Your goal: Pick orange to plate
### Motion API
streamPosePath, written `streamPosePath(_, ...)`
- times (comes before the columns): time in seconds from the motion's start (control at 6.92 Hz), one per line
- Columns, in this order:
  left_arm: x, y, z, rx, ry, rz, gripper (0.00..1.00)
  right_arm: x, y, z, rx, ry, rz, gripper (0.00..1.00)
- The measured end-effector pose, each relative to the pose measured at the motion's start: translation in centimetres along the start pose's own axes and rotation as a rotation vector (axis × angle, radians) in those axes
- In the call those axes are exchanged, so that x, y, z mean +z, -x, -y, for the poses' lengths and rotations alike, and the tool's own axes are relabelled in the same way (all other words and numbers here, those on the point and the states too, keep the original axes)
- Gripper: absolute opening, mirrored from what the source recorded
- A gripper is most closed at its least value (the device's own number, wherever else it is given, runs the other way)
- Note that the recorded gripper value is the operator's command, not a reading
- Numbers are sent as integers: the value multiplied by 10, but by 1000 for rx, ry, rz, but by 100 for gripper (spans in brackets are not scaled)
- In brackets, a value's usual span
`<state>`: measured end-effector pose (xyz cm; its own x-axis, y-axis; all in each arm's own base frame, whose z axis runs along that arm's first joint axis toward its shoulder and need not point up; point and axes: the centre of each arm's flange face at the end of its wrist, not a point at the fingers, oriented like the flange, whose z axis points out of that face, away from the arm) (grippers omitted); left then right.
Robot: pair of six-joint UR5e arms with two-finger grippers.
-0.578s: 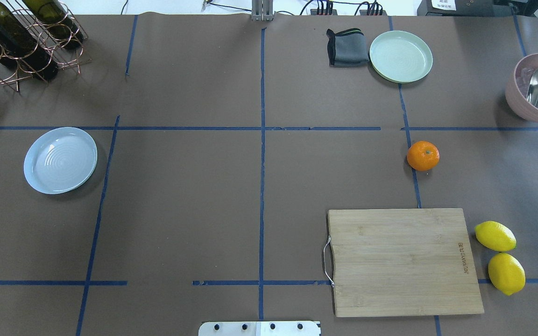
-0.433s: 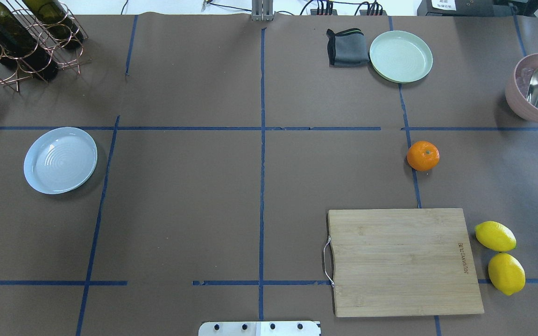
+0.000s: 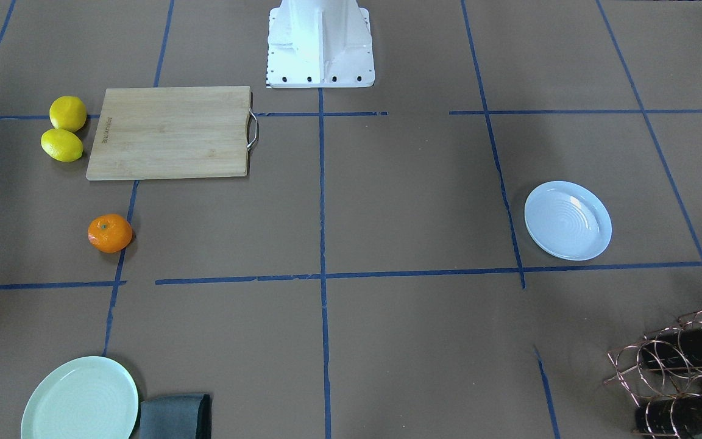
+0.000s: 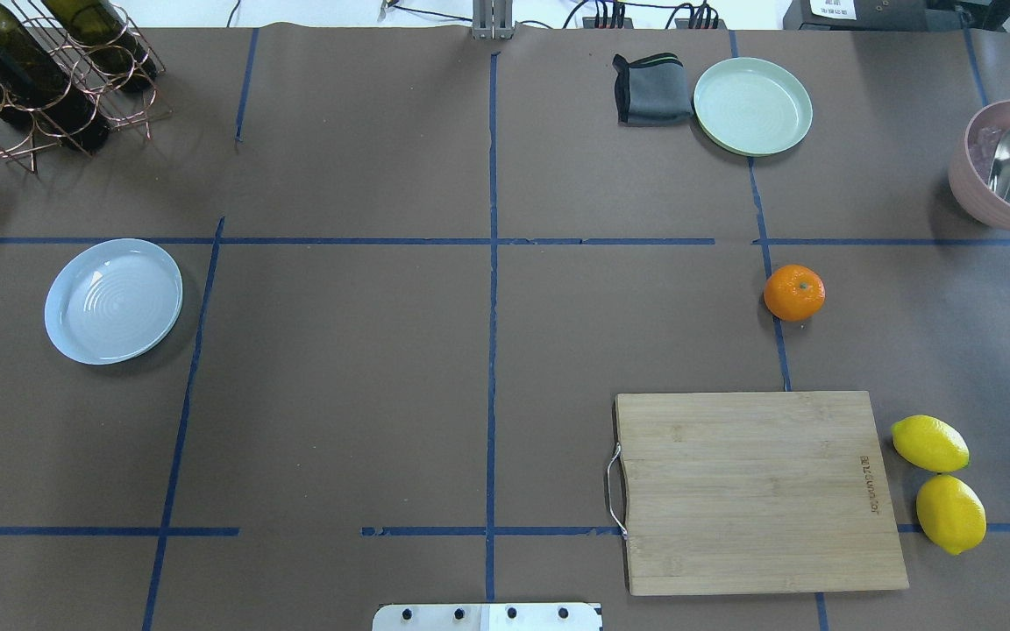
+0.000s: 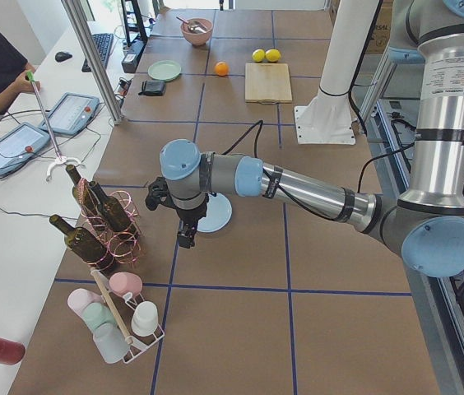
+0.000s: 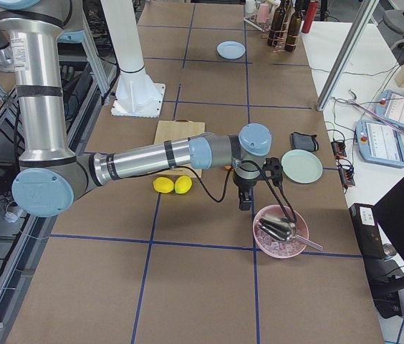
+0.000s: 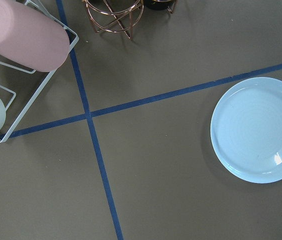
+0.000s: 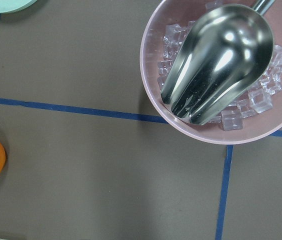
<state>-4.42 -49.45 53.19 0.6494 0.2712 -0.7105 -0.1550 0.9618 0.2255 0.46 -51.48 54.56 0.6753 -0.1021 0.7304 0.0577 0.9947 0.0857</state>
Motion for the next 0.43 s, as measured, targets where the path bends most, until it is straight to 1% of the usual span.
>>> streamPosePath(0.14,2,2,0,16,-14,-5,100,1,-1,-2,3,3,5,100)
streamPosePath(0.29,13,1,3,40,-25,-31,100,4,-3,-6,7,8,16,100)
streamPosePath(0.43,39,-14,13,67,-21,-68,100,6,-5,-9,9,13,22,100)
